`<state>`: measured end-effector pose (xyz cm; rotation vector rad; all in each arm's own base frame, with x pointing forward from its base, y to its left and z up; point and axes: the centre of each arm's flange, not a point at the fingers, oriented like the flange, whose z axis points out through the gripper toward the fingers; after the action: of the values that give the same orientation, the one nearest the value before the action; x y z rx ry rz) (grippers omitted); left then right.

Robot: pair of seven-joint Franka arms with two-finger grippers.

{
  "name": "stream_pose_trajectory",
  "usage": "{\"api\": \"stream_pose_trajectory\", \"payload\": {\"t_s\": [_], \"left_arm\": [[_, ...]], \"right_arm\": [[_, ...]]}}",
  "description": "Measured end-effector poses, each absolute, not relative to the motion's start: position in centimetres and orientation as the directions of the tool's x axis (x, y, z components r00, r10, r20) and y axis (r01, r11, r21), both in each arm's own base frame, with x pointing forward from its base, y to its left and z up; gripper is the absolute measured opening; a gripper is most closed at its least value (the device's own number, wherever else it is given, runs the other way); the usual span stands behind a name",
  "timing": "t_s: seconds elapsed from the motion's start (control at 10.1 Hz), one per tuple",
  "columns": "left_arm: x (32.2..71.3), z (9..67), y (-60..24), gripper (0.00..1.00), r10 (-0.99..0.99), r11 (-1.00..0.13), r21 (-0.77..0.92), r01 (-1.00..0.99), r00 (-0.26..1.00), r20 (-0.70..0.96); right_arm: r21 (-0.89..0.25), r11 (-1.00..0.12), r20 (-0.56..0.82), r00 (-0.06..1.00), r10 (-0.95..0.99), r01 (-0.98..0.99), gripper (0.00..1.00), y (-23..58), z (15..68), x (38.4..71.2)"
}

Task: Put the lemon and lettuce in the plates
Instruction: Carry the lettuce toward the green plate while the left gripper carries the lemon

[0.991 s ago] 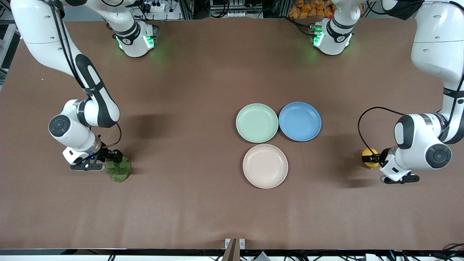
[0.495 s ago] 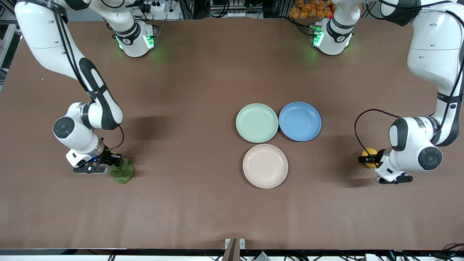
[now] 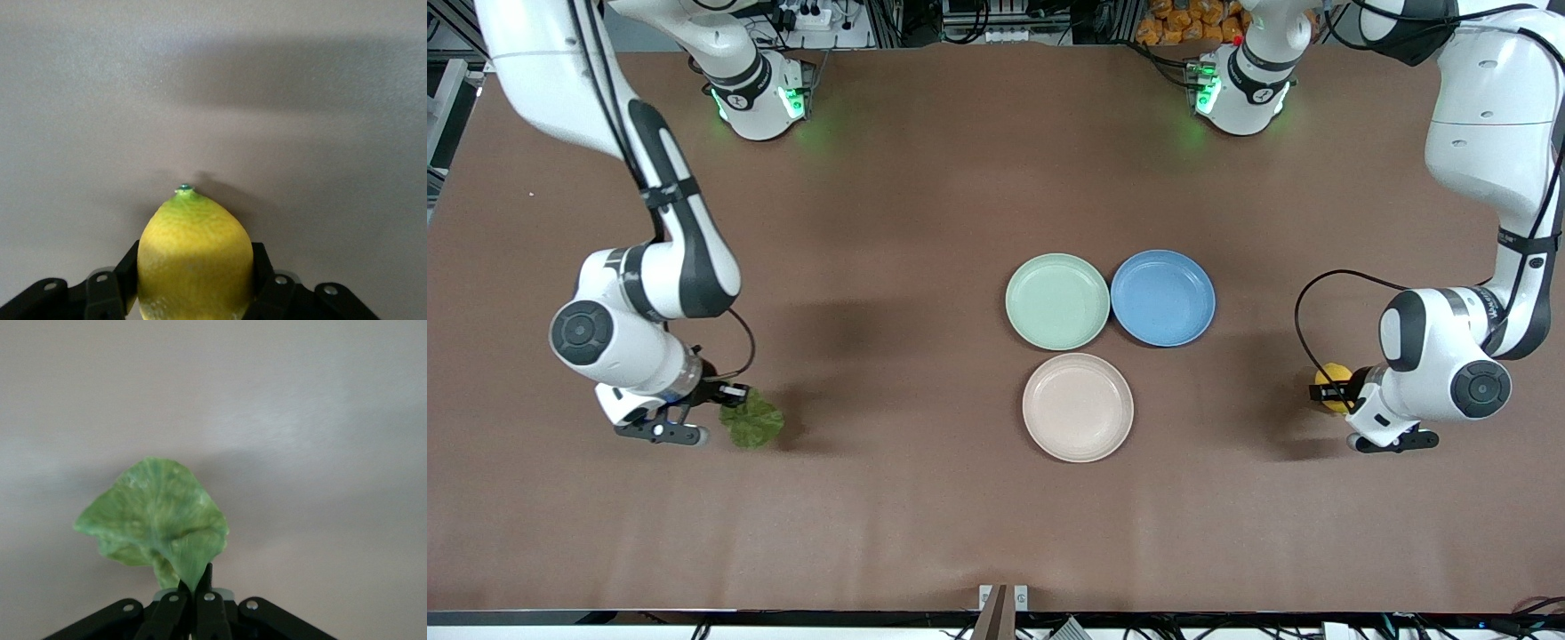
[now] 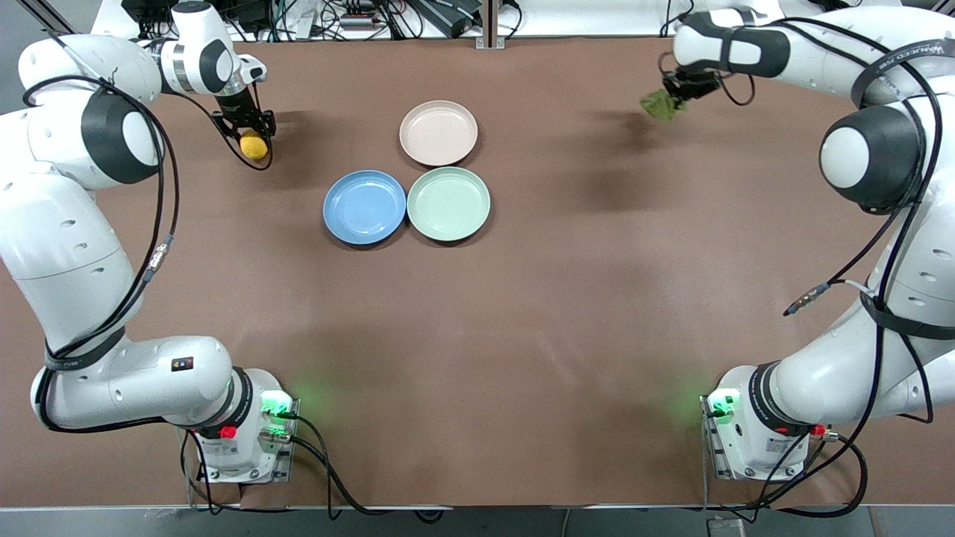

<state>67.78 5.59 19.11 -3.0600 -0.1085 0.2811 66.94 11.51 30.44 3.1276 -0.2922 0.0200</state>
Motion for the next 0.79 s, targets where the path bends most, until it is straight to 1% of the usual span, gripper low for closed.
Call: {"api": "stream_pose_trajectory", "payload": {"t_s": [0.2, 0.4, 0.59, 0.79], "left_arm": [[68.9, 20.8, 3.9, 0.67, 0.13, -0.99, -0.063, 0.122, 0.983, -0.133], [70.4, 24.6, -0.4, 0.67, 0.187, -0.982, -0.021, 0.186, 0.98, -0.066], [70.8, 28.2, -5.5, 0.67, 0.25, -0.968, 0.027, 0.251, 0.968, -0.025], [70.3, 29.9, -10.6, 0.67, 0.282, -0.958, 0.048, 0.282, 0.959, -0.012]], "right_arm": [[-0.019, -0.968, 0.03, 0.967, -0.252, -0.251, 0.03, 19.2, 31.9, 66.0], [-0.05, -0.951, 0.046, 0.951, -0.307, -0.304, 0.03, 28.5, 33.2, 63.6], [-0.077, -0.929, 0.046, 0.93, -0.365, -0.361, 0.03, 36.8, 34.1, 59.8], [-0.095, -0.912, 0.012, 0.915, -0.402, -0.4, 0.03, 43.9, 33.9, 55.0]]}}
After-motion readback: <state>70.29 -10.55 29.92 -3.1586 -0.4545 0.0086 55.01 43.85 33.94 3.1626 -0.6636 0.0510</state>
